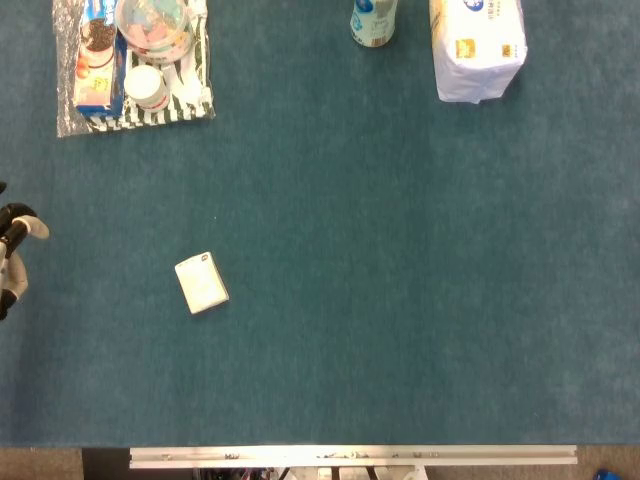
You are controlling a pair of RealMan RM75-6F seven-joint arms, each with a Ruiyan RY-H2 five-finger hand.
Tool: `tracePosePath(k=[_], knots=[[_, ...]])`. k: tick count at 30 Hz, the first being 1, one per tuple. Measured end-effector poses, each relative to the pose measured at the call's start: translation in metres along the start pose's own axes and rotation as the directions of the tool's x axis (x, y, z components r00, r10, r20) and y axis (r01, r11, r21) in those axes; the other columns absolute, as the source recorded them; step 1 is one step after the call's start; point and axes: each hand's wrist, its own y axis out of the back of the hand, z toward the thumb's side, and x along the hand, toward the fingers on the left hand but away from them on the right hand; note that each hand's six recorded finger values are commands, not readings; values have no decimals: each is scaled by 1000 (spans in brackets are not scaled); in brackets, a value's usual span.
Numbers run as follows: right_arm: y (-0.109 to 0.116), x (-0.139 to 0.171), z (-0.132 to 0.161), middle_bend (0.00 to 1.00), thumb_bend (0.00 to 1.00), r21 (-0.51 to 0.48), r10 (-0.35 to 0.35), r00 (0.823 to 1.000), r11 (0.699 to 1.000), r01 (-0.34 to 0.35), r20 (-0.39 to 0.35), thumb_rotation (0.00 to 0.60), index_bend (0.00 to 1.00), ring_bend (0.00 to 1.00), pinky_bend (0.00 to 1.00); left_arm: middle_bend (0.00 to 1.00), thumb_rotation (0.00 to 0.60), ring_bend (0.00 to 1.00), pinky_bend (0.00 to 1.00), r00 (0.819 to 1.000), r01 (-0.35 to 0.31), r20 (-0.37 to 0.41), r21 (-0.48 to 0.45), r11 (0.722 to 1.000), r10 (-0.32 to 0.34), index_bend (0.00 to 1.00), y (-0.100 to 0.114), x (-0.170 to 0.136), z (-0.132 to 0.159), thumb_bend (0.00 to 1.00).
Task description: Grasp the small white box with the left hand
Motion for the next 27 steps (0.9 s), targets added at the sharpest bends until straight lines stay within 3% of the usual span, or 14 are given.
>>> tracePosePath(k=[16,21,27], knots=[[-8,-5,-1,531,61,-16,18,1000,1000,-18,-10,600,607,335,206,340,600,137,143,1000,9,-9,17,1000,-9,420,0,-7,2,931],[-4,-3,0,530,61,-15,2,1000,1000,-2,-9,600,607,335,206,341,600,136,144,999,38,25,-5,999,-38,398,-6,-7,7,839],[0,-1,1,530,60,-9,-11,1000,1000,11,-7,600,607,335,206,308,600,132,145,990,105,104,-67,992,-98,364,-16,-10,21,812]])
